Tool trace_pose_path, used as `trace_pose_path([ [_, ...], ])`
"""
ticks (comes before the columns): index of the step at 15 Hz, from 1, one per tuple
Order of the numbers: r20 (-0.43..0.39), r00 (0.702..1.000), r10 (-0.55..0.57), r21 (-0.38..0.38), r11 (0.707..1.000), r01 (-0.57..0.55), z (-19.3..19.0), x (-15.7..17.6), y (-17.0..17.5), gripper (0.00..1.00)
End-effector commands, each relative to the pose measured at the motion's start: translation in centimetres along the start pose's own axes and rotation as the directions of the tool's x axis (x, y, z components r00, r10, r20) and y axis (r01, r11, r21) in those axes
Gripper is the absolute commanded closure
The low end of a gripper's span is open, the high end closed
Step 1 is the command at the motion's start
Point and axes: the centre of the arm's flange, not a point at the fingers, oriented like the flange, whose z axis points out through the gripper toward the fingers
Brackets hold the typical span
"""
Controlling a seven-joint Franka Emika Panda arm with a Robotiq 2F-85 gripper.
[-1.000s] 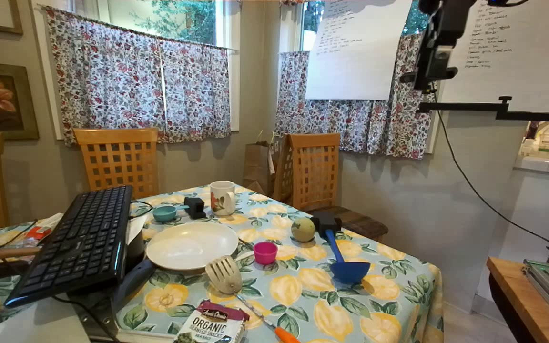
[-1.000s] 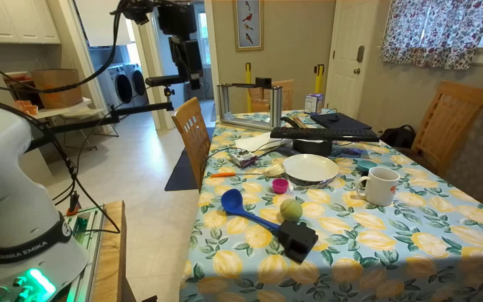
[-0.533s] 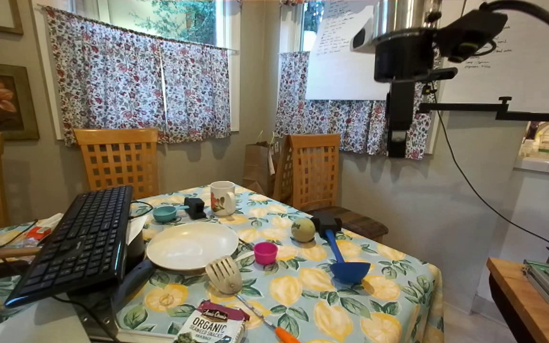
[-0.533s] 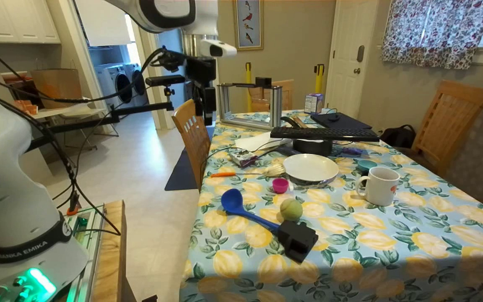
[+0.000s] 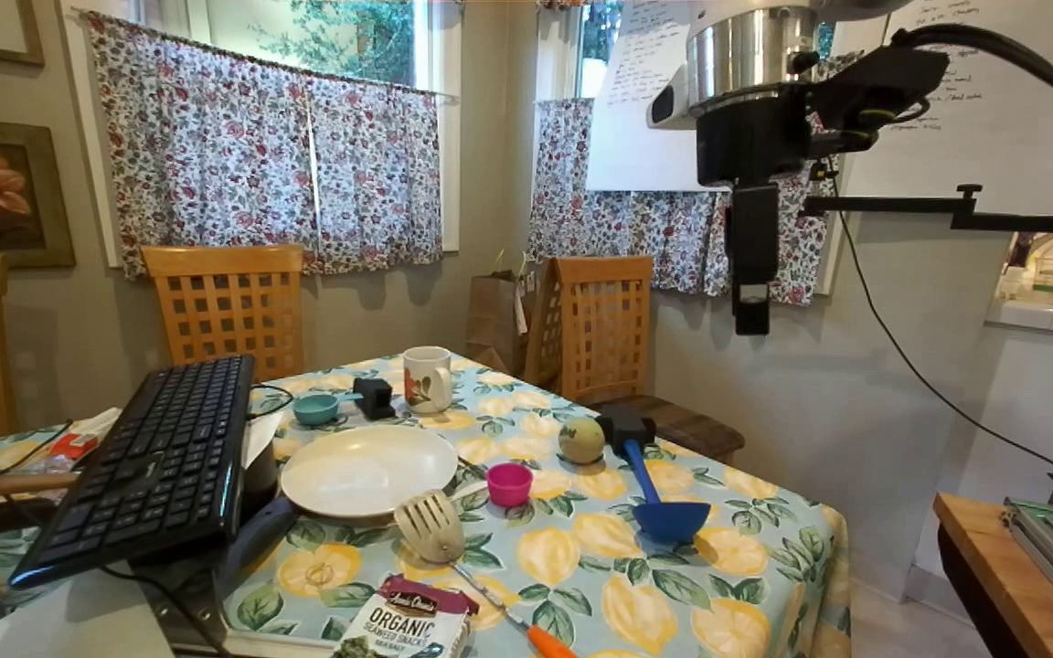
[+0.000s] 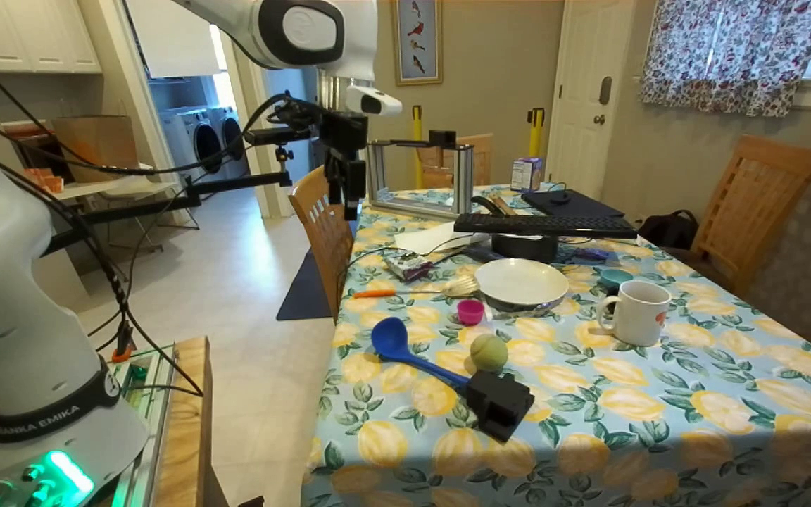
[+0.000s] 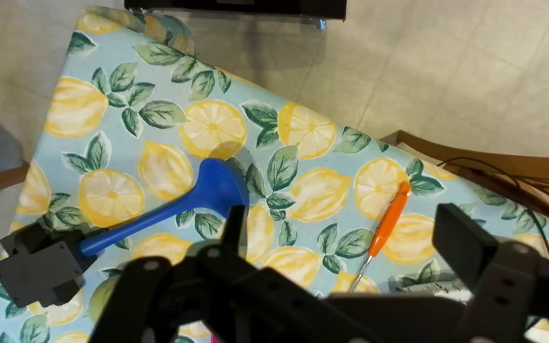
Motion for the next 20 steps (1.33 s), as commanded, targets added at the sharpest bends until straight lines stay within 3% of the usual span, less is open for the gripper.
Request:
trace_pose_path([
  [1,-0.055,0.995,0.082,0.042,0.996,-0.079,3.7,3.9,0.6,0.00],
  [3,-0.057,0.993,0.099,0.046,0.994,-0.096,7.3,7.0,0.8,0.00],
  [6,0.051,0.996,0.078,0.080,0.993,-0.082,13.9,9.5,-0.8,0.00],
  [10,0.169,0.986,0.006,0.001,1.000,-0.006,20.7,10.1,-5.1,0.00],
  [11,0.136,0.990,0.029,0.033,0.999,-0.034,19.1,8.0,-2.8,0.00],
  [13,0.159,0.987,0.016,0.028,0.999,-0.021,20.6,8.1,-3.7,0.00],
  [16,0.143,0.989,0.030,0.030,0.999,-0.034,19.8,8.3,-2.9,0.00],
  [20,0.018,0.993,0.113,0.022,0.993,-0.113,21.3,10.1,-5.5,0.00],
])
